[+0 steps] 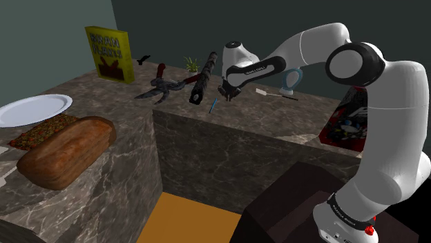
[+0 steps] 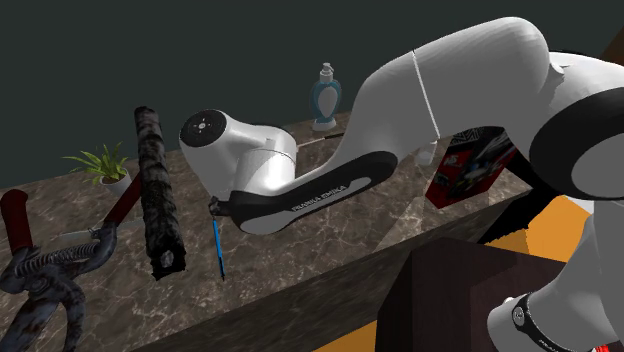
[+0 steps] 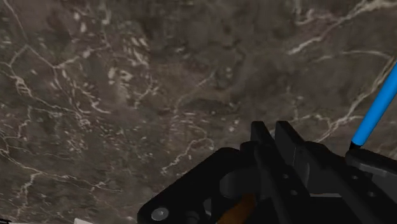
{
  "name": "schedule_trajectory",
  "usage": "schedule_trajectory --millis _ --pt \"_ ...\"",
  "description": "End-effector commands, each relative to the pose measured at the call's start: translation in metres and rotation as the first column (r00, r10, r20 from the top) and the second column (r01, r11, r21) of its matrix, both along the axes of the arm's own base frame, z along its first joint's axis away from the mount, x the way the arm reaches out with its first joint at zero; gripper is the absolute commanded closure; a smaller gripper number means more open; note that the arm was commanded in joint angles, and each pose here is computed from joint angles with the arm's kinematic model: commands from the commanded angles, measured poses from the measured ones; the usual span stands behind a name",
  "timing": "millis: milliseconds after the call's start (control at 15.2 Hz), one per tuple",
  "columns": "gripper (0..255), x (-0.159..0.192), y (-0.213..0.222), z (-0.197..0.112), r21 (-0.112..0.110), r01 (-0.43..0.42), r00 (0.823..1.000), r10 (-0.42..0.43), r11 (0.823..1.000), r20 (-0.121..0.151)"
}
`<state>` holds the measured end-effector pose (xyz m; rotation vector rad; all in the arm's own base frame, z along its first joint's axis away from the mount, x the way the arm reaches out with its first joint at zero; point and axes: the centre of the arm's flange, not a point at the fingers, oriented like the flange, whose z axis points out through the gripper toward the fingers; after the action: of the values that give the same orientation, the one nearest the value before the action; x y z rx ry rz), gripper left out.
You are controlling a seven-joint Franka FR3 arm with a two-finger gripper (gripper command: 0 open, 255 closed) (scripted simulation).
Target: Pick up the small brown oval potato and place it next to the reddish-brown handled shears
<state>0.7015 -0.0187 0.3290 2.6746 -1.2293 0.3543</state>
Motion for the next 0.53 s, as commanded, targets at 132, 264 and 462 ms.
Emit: schedule_trajectory --millis 132,264,462 --pt "0 0.000 0.000 -0.001 0.000 0.000 1.000 0.000 1.000 -0.001" --pt "0 0.000 0.000 -0.001 0.000 0.000 1.000 0.000 1.000 -0.001" --pt "0 -0.002 0.004 0.012 0.000 0.000 1.000 0.000 1.000 -0.001"
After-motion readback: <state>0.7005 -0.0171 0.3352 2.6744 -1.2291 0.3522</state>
